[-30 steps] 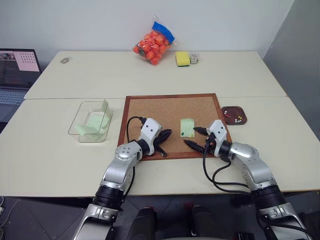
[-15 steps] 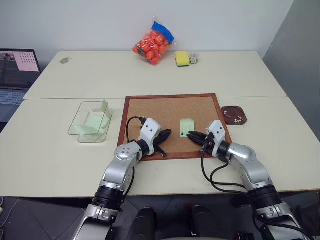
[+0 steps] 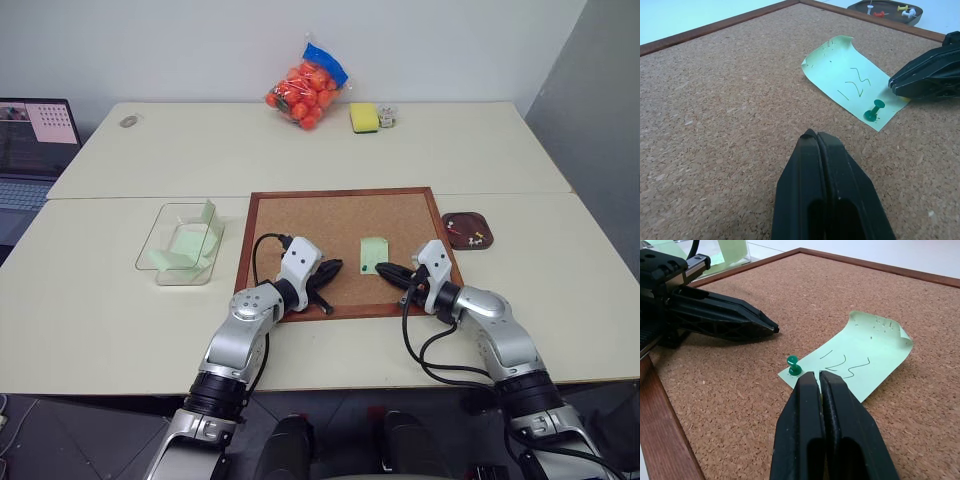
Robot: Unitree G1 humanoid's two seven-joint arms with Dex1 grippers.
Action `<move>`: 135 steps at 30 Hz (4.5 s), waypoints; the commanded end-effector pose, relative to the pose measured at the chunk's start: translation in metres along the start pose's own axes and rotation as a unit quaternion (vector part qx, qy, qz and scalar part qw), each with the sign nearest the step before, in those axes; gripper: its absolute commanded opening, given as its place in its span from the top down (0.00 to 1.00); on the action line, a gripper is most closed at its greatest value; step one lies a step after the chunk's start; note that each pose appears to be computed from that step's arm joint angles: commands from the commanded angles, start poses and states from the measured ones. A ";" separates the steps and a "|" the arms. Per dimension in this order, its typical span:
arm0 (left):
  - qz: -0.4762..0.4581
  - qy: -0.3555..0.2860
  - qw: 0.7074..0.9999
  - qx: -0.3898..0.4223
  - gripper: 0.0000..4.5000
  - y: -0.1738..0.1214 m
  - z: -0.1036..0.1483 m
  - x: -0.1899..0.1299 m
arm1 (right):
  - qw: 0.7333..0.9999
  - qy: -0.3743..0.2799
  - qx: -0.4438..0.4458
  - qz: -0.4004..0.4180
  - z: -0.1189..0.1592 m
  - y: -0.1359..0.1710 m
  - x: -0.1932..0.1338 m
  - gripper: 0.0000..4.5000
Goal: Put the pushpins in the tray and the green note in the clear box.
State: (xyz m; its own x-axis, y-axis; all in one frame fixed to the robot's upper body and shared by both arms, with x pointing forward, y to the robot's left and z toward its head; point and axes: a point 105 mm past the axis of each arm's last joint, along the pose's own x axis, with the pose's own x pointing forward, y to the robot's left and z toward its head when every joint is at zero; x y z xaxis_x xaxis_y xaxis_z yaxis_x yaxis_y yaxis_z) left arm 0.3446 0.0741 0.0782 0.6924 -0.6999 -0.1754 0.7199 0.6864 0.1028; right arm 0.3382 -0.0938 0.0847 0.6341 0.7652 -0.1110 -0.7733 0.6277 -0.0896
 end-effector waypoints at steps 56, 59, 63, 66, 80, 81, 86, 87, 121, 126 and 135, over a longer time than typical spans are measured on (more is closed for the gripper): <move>-0.016 0.019 1.000 -0.009 1.00 -0.009 -0.012 0.001 | 0.899 -0.025 0.034 -0.436 0.024 -0.160 -0.064 0.11; -0.017 0.019 1.000 -0.009 1.00 -0.010 -0.012 0.002 | 0.899 -0.027 0.049 -0.434 0.022 -0.159 -0.064 0.00; -0.018 0.019 1.000 -0.009 1.00 -0.010 -0.012 0.002 | 0.899 -0.029 0.051 -0.434 0.023 -0.159 -0.063 0.00; -0.018 0.019 1.000 -0.009 1.00 -0.011 -0.012 0.002 | 0.900 -0.031 0.040 -0.433 0.026 -0.159 -0.064 0.00; -0.018 0.020 1.000 -0.012 1.00 -0.012 -0.013 0.001 | 0.945 -0.098 -0.036 -0.311 0.067 -0.112 -0.046 0.00; -0.018 0.020 1.000 -0.012 1.00 -0.012 -0.013 0.001 | 0.950 -0.102 -0.036 -0.294 0.069 -0.106 -0.043 0.00; -0.021 0.020 1.000 -0.012 1.00 -0.014 -0.014 0.001 | 0.979 -0.096 -0.048 -0.174 0.067 -0.064 -0.020 0.00; -0.021 0.020 1.000 -0.012 1.00 -0.014 -0.014 0.002 | 0.982 -0.095 -0.041 -0.155 0.065 -0.056 -0.016 0.00; -0.014 0.019 1.000 -0.013 1.00 -0.014 -0.014 0.001 | 0.998 -0.020 -0.039 0.034 0.011 0.015 0.029 0.33; -0.015 0.019 1.000 -0.012 1.00 -0.014 -0.013 0.000 | 0.999 -0.018 -0.039 0.031 0.009 0.013 0.028 0.54; -0.014 0.020 1.000 -0.011 1.00 -0.013 -0.013 0.000 | 0.999 -0.014 -0.041 0.025 0.008 0.009 0.025 0.94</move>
State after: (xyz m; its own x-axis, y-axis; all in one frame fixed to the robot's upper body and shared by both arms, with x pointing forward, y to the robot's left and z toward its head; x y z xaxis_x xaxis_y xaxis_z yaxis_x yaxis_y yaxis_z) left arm 0.3406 0.0712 0.0773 0.6885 -0.7038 -0.1752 0.7238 0.6821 0.1039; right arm 0.3452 -0.0654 0.0840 0.5892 0.8007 -0.1081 -0.8057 0.5722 -0.1534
